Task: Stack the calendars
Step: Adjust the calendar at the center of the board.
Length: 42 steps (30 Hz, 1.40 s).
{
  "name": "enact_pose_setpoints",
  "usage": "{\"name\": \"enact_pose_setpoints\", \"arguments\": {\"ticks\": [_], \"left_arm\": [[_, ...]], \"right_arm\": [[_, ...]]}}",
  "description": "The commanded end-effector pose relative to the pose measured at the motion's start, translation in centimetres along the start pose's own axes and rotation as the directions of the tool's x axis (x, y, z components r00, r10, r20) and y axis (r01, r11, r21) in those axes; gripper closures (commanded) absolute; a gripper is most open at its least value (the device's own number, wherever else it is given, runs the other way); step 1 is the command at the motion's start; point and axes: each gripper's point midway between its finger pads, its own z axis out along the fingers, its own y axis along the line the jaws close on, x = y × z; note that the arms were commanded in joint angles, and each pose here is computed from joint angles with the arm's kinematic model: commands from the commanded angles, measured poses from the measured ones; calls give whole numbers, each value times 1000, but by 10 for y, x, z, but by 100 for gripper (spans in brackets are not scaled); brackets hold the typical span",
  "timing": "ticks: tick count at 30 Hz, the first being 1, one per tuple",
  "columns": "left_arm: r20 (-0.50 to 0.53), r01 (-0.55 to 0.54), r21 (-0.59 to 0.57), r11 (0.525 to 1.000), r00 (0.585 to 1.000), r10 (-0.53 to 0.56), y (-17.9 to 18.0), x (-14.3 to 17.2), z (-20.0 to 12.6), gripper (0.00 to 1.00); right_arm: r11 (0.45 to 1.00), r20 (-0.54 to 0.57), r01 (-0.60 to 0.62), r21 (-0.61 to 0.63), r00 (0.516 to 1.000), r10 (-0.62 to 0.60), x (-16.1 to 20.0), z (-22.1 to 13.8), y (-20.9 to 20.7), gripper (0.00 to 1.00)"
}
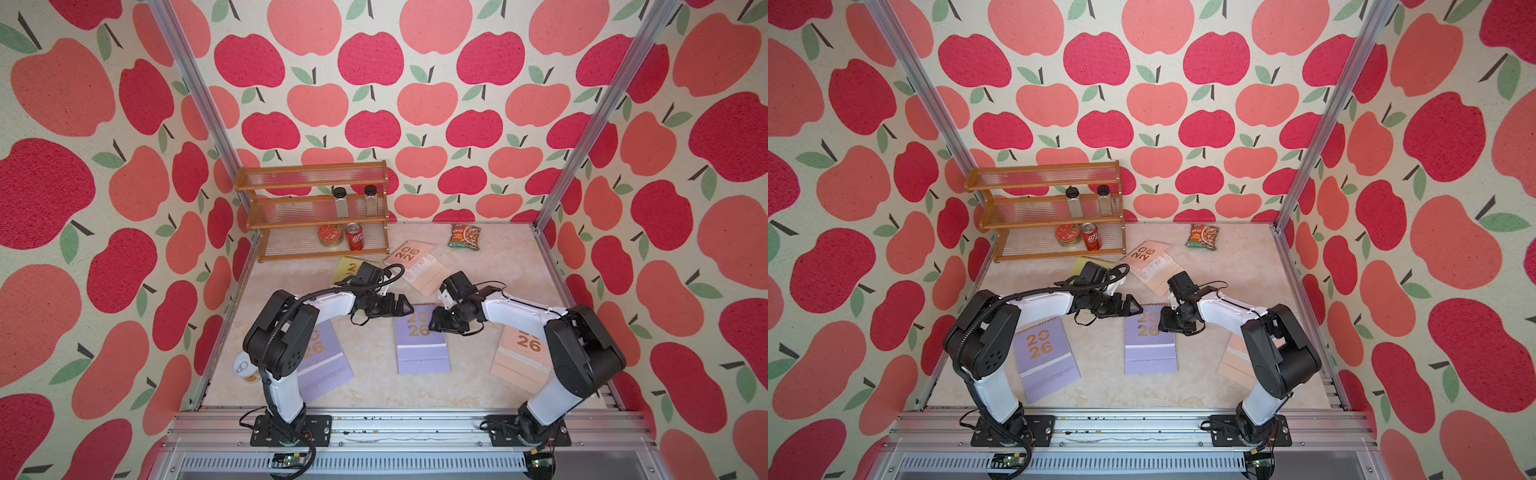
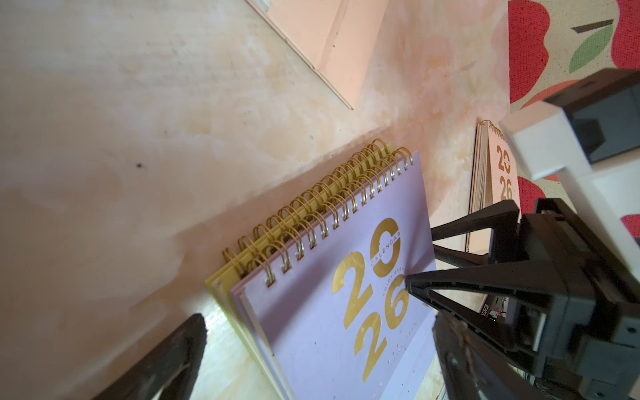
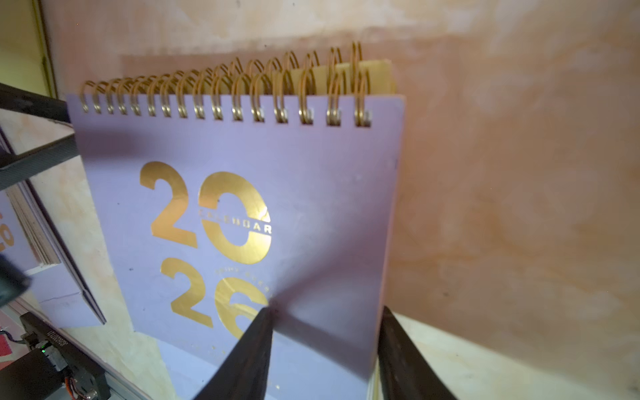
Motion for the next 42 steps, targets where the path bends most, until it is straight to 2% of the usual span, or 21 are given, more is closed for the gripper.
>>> {"name": "enact_pose_setpoints", "arguments": {"ticks": [1, 18, 23, 31, 36, 42], "left_arm": [[1, -7, 29, 1000, 1000, 7, -9, -6, 3, 1], [25, -43, 47, 998, 999, 41, -21, -20, -2, 1], [27, -60, -5, 998, 998, 60, -16, -17, -12, 1], [21, -54, -16, 998, 998, 54, -19, 12, -31, 1], [-17, -89, -31, 996, 996, 88, -34, 41, -35, 0], [-71, -51, -73, 996, 996, 46, -28, 81, -39, 0]], "right_arm": [[1000, -16, -17, -5, 1000, 16, 9, 1, 3, 50], [999, 22, -44, -2, 999, 44, 12, -8, 10, 50], [999, 45, -31, 39, 999, 29, 7, -18, 2, 50], [1000, 81, -12, 24, 997, 10, -15, -32, -6, 49], [1000, 87, 0, 17, 996, -2, -28, -31, -7, 49], [1000, 84, 17, 0, 996, -17, -39, -25, -5, 49]]}}
